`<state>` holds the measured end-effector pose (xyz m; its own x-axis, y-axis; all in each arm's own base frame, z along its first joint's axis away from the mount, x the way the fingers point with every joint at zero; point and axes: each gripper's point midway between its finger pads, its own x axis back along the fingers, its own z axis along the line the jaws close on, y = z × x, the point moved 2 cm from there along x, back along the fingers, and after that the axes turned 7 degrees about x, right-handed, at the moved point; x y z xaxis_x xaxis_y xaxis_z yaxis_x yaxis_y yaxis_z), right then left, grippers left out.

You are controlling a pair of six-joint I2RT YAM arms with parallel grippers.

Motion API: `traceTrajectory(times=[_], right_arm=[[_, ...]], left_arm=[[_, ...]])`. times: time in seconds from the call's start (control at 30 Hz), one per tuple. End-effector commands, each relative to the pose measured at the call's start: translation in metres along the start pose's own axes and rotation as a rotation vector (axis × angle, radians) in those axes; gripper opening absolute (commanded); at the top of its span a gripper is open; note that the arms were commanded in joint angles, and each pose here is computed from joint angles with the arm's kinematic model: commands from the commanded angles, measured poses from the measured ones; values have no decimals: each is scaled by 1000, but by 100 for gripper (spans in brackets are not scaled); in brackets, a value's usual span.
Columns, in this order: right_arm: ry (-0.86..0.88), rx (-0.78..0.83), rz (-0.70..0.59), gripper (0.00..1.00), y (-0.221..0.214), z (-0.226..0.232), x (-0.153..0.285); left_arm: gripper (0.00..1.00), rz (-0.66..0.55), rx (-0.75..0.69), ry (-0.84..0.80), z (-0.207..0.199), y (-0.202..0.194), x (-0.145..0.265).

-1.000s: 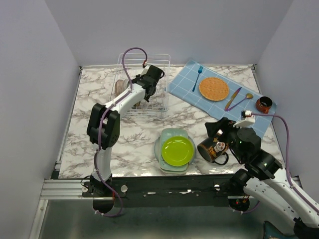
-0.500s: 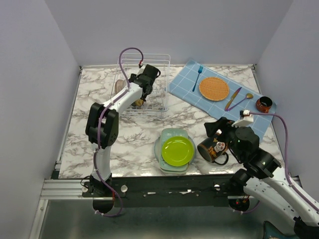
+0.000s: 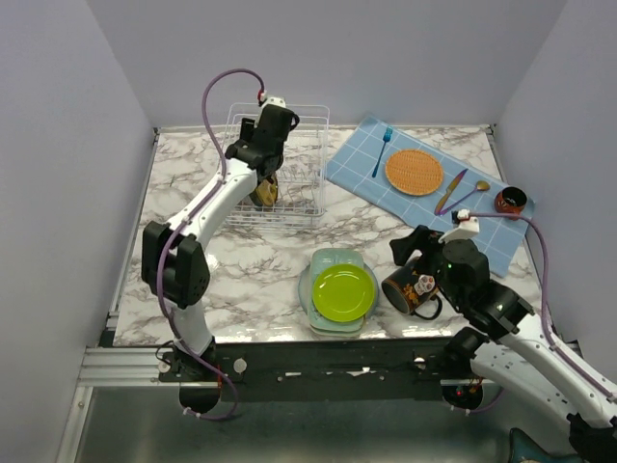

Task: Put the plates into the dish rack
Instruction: Insert the plate into the dish rack.

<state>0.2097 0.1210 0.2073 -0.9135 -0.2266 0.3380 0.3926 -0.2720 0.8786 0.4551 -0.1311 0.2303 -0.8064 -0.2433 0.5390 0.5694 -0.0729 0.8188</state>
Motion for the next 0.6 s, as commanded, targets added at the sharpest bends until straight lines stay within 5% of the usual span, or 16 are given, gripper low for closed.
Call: traceTrajectory(times=[0.0, 0.13, 0.27, 0.57], right_arm=[[53, 75, 72, 93, -8, 15, -10], [97, 155, 219, 91, -31, 28, -26], [159, 197, 320, 78, -51, 40, -36], [249, 239, 439, 67, -80, 48, -39]], left_arm=[[65, -126, 84, -186, -8, 40, 35], [65, -132, 157, -355, -24, 37, 57], [65, -105, 224, -542, -43, 15, 77], [64, -60, 281, -622, -41, -23, 96]])
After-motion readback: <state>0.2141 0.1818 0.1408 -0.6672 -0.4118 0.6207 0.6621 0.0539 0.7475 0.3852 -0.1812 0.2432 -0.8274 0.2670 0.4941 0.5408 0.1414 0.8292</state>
